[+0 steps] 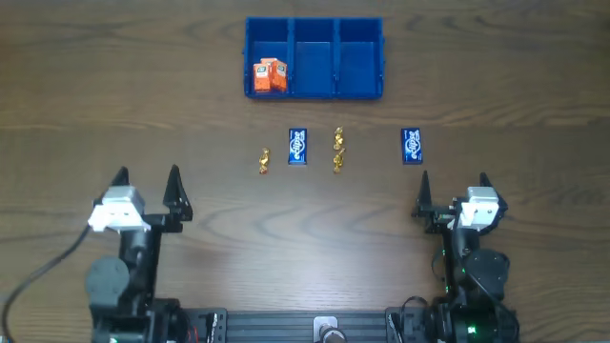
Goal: Sort Candies Into Trays
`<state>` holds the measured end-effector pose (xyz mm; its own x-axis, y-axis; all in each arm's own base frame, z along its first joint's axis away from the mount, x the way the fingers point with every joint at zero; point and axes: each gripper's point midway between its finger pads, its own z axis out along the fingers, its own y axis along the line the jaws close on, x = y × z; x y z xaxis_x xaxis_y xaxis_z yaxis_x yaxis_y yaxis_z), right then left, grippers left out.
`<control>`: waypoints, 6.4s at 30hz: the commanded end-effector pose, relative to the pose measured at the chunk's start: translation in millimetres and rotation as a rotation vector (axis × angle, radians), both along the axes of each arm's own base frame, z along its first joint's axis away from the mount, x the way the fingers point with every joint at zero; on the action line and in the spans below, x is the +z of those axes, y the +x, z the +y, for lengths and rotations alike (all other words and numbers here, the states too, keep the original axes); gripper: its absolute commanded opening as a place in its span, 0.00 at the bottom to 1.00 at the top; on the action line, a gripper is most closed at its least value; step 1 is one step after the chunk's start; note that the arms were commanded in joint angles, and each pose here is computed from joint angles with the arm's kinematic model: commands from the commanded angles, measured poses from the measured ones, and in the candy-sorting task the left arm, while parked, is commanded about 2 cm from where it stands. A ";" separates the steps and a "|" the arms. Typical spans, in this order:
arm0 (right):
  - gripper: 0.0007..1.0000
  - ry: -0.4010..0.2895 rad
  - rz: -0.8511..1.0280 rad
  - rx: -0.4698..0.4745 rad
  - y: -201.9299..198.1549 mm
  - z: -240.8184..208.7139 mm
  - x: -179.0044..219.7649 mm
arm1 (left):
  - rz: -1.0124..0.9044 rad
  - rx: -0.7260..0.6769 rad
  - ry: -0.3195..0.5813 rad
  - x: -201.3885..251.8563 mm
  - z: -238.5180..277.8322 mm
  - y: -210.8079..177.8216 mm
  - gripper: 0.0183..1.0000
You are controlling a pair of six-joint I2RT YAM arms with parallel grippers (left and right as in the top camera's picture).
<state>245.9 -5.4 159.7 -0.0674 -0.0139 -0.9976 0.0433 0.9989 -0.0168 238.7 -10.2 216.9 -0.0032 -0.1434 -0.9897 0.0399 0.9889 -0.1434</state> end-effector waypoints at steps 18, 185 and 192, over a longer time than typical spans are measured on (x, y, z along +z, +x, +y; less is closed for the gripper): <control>1.00 0.011 0.003 0.004 -0.1 1.0 -1.4 | 0.139 -0.119 0.084 -77.5 -17.6 3.5 1.00; 0.35 -0.041 1.062 -0.094 136.5 235.1 -35.9 | 0.139 -0.118 0.084 -77.6 -17.5 3.5 1.00; 0.37 -0.069 0.693 -0.010 243.5 214.9 69.1 | 0.140 -0.119 0.084 -77.7 -17.6 3.5 1.00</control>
<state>463.0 229.8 218.8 -0.7388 0.0287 -0.6734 0.0416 0.9991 -0.0030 243.1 -24.6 155.6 -0.1090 -0.0626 -0.9921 0.1241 0.9893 -0.0761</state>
